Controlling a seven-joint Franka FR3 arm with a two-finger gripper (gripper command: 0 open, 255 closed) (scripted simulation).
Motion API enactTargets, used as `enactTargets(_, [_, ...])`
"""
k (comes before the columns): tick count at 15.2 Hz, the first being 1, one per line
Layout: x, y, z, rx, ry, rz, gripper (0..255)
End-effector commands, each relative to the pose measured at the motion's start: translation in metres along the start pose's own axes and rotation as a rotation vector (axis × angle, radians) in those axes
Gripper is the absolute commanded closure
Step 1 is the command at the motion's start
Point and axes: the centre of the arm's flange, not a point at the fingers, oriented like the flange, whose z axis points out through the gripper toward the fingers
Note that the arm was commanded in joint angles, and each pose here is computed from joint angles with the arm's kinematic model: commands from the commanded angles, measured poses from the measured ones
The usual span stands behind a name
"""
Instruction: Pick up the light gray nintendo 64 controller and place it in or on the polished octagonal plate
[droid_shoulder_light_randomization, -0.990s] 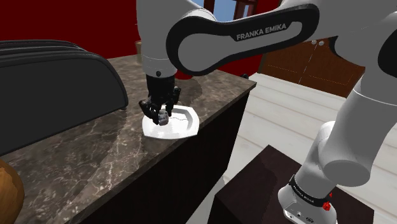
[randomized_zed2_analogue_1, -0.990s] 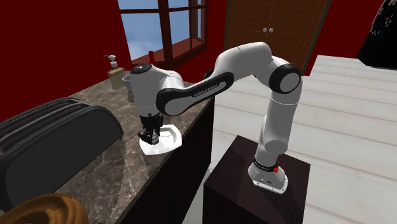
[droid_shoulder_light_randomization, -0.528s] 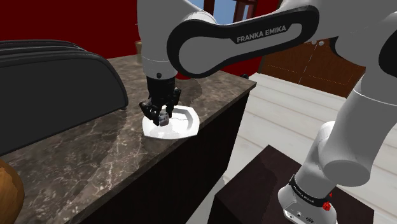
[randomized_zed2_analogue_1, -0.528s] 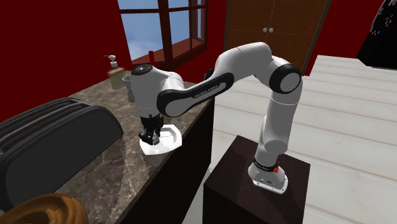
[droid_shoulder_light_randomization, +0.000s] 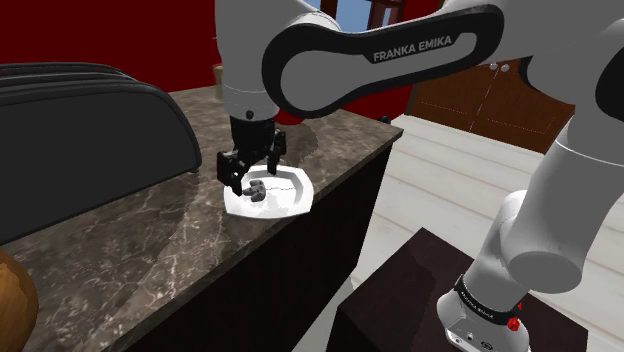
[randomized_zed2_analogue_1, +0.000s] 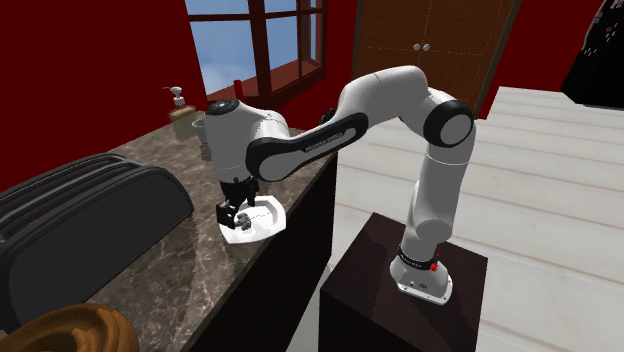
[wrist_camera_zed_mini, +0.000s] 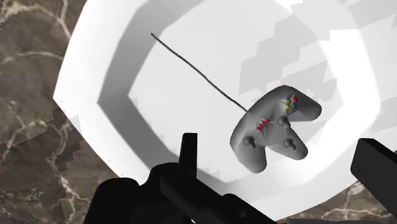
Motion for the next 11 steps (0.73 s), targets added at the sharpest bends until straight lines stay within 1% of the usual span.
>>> enactTargets(1, [-0.001,-0.001,-0.020,0.000,0.000,0.000,0])
enactTargets(3, [-0.001,-0.001,-0.044,0.000,0.000,0.000,0])
enactTargets(11, [-0.001,-0.001,-0.044,0.000,0.000,0.000,0])
